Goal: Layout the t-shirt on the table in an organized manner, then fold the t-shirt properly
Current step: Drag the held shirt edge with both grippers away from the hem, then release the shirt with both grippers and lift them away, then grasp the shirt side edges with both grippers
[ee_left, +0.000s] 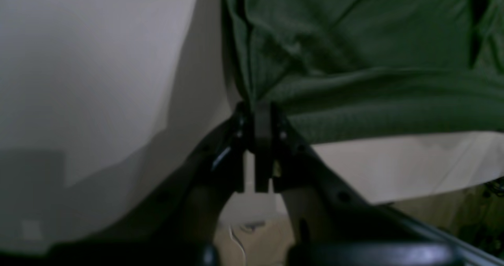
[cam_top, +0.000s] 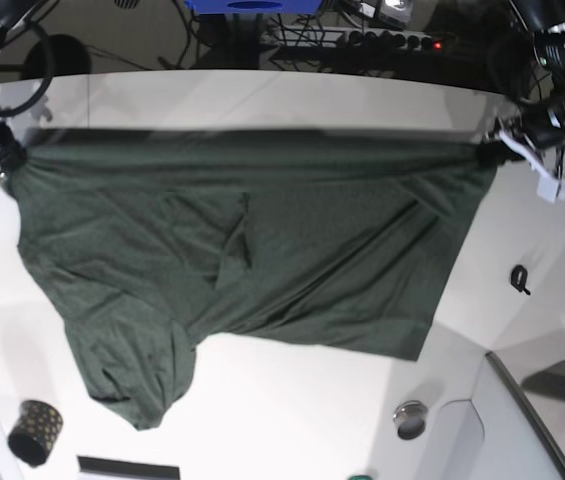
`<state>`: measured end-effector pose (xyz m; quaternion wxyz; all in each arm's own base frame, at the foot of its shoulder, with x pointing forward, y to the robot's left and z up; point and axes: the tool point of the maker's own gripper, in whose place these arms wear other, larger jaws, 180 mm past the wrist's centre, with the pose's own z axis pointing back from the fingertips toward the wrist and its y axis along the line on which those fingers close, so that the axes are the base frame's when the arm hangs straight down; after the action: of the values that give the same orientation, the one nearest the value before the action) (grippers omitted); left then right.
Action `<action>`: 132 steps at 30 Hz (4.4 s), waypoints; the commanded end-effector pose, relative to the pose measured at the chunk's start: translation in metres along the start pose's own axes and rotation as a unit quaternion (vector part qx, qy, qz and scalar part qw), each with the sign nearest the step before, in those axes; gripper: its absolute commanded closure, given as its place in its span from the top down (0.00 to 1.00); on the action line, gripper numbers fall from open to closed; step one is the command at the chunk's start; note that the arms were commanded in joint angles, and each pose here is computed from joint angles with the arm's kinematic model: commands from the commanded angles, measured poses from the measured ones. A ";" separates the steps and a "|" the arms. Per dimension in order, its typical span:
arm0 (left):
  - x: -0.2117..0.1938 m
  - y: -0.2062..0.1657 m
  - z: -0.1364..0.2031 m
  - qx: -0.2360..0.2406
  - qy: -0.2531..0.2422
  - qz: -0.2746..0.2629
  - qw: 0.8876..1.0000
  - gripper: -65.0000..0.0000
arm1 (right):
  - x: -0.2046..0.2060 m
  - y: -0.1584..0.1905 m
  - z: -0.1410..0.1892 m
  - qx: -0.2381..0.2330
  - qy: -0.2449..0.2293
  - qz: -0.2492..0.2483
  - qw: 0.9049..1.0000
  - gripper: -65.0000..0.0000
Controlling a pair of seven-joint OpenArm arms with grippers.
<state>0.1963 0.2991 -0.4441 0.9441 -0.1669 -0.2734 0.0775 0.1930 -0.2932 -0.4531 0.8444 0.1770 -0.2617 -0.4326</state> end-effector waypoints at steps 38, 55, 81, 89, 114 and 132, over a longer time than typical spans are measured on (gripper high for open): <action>-0.034 0.004 0.003 0.029 0.033 -0.045 0.998 0.00 | -0.018 -0.050 0.016 -0.047 -0.020 -0.016 0.999 0.00; -0.032 0.001 0.001 0.026 0.032 -0.048 0.998 0.00 | -0.029 -0.051 0.017 -0.049 -0.017 -0.026 0.998 0.15; 0.009 0.064 0.055 0.112 -0.048 -0.008 0.993 0.85 | 0.027 -0.048 0.052 -0.068 -0.104 0.011 0.992 0.71; 0.055 0.041 0.051 0.098 -0.080 -0.062 0.990 0.81 | 0.100 0.044 -0.003 -0.031 -0.112 0.266 0.957 0.71; 0.072 -0.032 -0.015 0.023 -0.060 -0.083 0.995 0.00 | 0.100 0.134 -0.133 0.037 -0.029 0.360 0.932 0.69; 0.059 -0.031 -0.023 0.017 -0.044 -0.068 0.997 0.00 | 0.090 0.136 -0.130 0.046 -0.025 0.376 0.925 0.01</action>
<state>0.2500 0.2733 -0.4344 0.9438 -0.1312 -0.3018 0.0315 0.3821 -0.2722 -0.4810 0.9405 0.0936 -0.3180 -0.0748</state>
